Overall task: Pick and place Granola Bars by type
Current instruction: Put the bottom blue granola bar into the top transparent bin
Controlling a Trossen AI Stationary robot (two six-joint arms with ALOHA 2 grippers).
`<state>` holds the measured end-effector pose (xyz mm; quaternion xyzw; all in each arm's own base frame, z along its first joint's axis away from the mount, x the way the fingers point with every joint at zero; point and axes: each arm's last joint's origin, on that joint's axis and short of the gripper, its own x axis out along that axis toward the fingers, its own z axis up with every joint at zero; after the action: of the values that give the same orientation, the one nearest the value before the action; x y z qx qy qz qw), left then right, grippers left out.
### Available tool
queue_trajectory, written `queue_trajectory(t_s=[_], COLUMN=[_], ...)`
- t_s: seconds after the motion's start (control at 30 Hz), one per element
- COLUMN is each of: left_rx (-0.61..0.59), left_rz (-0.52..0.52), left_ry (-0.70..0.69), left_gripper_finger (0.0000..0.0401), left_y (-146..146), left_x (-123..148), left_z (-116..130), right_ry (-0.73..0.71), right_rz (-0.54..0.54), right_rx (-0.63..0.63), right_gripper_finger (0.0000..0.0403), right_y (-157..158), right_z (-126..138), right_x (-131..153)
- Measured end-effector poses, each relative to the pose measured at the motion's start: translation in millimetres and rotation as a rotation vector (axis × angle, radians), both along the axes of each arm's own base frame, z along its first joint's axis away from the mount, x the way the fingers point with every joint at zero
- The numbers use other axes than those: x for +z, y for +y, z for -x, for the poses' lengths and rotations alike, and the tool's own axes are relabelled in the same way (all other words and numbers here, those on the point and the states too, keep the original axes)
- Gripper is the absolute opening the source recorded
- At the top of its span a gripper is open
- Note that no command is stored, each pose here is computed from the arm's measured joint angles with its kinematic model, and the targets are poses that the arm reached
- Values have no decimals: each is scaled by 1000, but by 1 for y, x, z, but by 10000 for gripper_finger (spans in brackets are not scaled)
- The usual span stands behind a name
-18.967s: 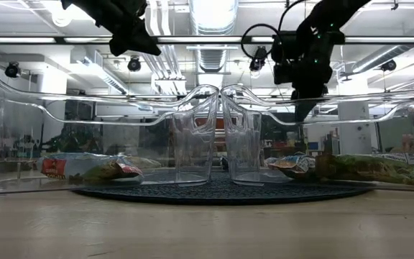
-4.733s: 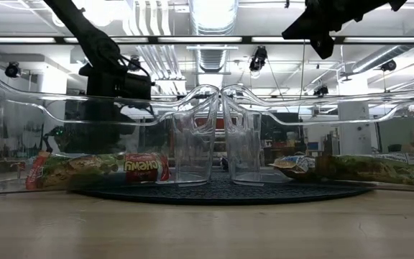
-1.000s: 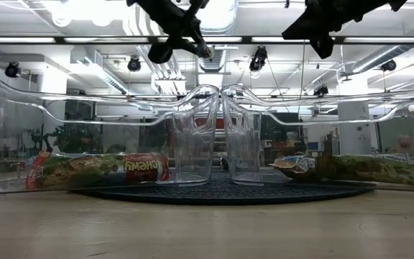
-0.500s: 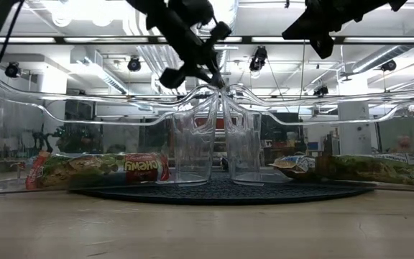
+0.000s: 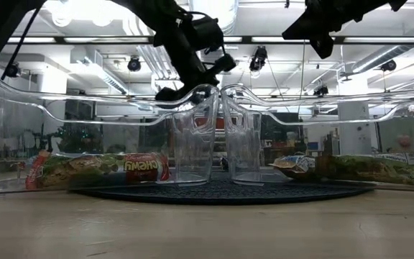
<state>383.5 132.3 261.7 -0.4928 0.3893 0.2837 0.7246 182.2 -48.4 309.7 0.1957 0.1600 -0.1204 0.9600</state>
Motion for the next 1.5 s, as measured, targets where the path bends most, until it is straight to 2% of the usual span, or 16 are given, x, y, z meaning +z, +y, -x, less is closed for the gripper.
queue_trajectory(t_s=[0.4,1.0,1.2,1.37,1.5], left_rx=[-4,-63,23,19,13], left_rz=[18,-15,46,83,115], left_ry=[52,59,89,122,102], left_gripper_finger=[37,37,37,40,68], left_y=[1,1,0,-3,-4], left_x=[-16,-18,-28,-41,-44], left_z=[-5,-4,-1,4,4], right_ry=[1,2,3,3,2], right_rz=[7,14,14,14,14], right_rx=[2,5,5,5,5], right_gripper_finger=[8,8,8,8,8], right_y=[0,0,0,0,0], right_z=[0,0,0,0,0], right_x=[0,0,0,0,0])
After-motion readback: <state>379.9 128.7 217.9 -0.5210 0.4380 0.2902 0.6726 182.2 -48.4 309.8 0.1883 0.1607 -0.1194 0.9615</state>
